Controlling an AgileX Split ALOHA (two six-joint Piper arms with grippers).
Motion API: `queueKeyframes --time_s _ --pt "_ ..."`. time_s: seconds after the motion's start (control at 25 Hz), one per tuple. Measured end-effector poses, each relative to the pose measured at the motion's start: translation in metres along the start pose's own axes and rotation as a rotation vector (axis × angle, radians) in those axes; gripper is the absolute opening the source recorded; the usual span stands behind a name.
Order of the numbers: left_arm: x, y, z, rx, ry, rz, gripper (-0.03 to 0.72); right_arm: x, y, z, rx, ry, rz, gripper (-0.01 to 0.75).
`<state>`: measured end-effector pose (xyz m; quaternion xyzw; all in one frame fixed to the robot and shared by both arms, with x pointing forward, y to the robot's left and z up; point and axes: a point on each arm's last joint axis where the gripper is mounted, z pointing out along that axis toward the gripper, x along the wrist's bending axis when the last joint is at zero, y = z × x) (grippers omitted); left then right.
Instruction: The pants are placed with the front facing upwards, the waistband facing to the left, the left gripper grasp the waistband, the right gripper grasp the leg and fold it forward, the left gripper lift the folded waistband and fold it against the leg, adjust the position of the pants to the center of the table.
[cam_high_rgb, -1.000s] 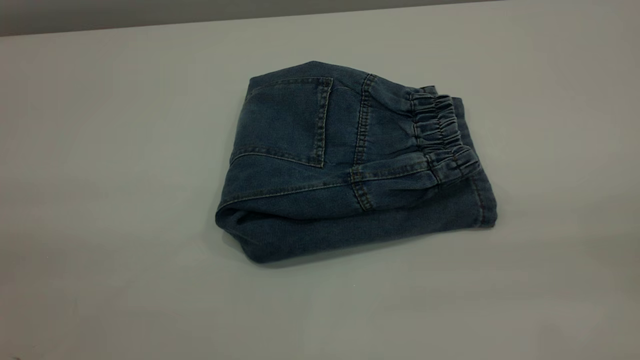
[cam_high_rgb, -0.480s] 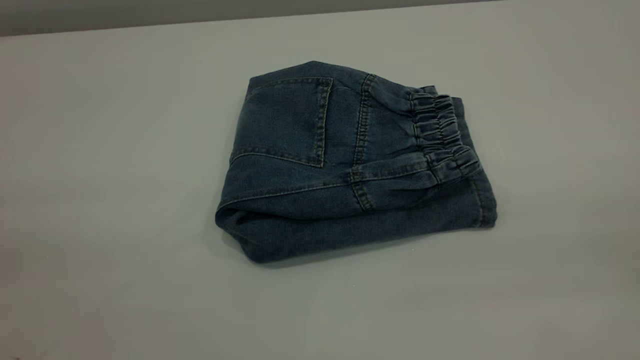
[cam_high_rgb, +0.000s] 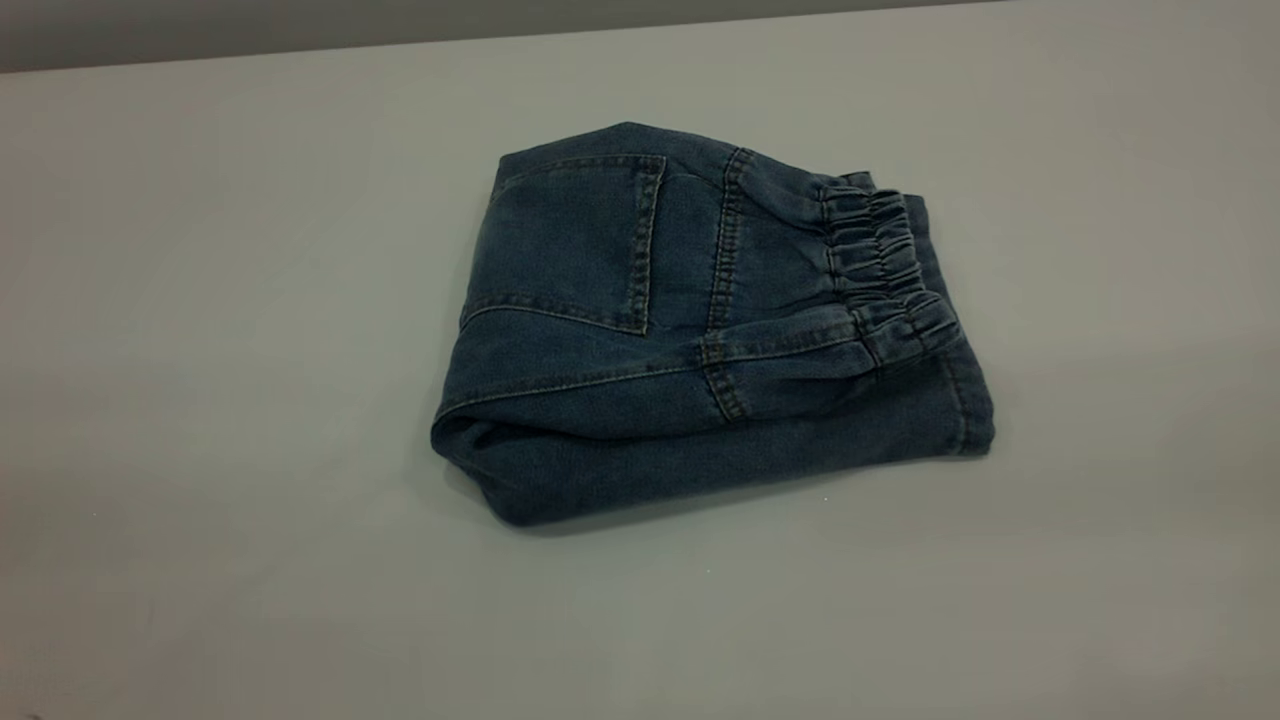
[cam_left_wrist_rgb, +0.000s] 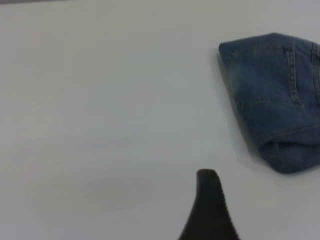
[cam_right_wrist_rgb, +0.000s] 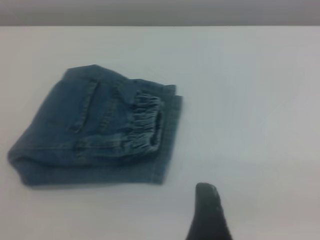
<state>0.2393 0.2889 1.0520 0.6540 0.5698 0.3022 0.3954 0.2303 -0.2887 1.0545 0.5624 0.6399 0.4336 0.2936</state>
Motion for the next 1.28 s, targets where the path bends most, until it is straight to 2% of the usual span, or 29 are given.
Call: queueKeyframes --time_s 0.24,1.28 --pt "-0.0011 -0.0039 -0.0062 -0.051 0.026 -0.007 0.475 0.0001 0.0003 0.0008 -0.005 -0.006 0.006 0.424" --pt "-0.0013 -0.0036 -0.0057 -0.05 0.041 -0.016 0.475 0.0001 0.0004 0.0008 -0.006 -0.009 0.006 0.414"
